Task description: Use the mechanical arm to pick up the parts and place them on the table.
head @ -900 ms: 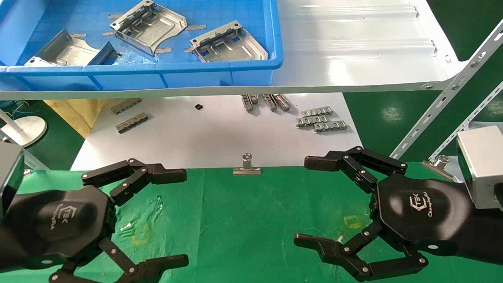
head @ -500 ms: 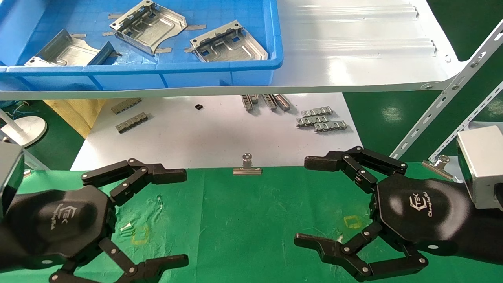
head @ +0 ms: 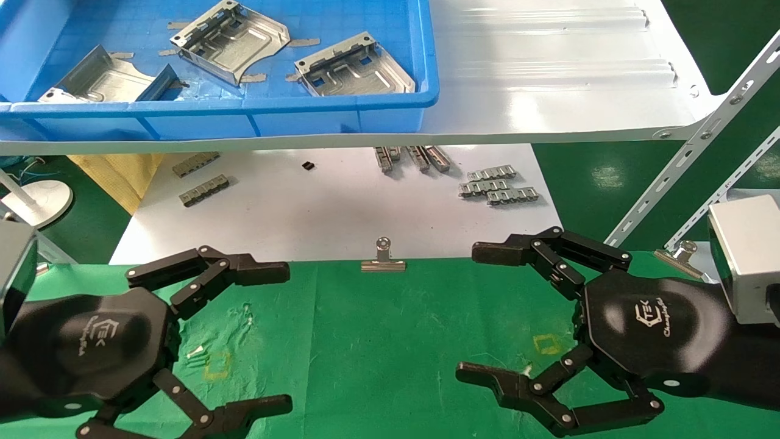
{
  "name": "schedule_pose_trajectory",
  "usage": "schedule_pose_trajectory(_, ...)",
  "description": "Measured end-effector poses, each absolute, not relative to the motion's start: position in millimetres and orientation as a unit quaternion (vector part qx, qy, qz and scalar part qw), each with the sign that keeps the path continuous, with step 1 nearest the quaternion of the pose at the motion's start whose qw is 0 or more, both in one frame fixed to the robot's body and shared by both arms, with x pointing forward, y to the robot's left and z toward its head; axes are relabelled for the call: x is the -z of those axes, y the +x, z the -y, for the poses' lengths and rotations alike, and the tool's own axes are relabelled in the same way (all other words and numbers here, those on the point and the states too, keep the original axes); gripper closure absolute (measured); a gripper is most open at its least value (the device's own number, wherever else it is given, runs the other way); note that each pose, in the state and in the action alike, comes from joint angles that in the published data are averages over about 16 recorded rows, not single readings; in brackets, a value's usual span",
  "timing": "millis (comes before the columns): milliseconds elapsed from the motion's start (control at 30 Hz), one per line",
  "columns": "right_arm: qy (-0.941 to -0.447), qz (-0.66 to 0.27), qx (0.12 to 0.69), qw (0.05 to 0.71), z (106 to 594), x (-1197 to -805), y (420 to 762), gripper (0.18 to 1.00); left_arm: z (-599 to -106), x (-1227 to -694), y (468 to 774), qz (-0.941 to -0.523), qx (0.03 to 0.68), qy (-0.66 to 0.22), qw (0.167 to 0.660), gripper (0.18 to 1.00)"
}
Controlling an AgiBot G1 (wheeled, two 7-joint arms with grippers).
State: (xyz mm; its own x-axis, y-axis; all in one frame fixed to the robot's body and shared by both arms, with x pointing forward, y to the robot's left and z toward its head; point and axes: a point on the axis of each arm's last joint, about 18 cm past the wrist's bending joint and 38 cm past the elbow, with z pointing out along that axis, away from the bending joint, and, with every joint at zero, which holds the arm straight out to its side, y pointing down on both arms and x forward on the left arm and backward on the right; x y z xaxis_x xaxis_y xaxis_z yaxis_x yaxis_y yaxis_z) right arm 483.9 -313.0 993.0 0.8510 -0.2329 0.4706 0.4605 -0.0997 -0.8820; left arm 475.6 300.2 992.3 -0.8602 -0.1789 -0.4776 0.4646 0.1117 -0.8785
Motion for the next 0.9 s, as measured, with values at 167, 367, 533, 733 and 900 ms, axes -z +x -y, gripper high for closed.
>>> schedule_pose_trajectory(167, -0.694, 0.082, 0.260, 0.666, 313.0, -993.0, 483.9, 0.179, -300.2, -992.3, 475.6, -0.704, 0.659, 0.101, 0.244, 0.183)
schedule_pose_trajectory(367, -0.694, 0.082, 0.260, 0.666, 313.0, -993.0, 483.9, 0.179, -300.2, -992.3, 475.6, -0.704, 0.659, 0.101, 0.244, 0.183)
schedule_pose_trajectory(533, -0.694, 0.082, 0.260, 0.666, 313.0, -993.0, 483.9, 0.179, -300.2, -992.3, 475.6, -0.704, 0.659, 0.101, 0.244, 0.183)
schedule_pose_trajectory(733, -0.694, 0.082, 0.260, 0.666, 313.0, -993.0, 483.9, 0.186, -300.2, -992.3, 475.6, -0.704, 0.659, 0.101, 0.244, 0.183)
schedule_pose_trajectory(900, -0.694, 0.082, 0.260, 0.666, 313.0, -993.0, 483.9, 0.203, -300.2, -992.3, 475.6, -0.704, 0.659, 0.101, 0.244, 0.183)
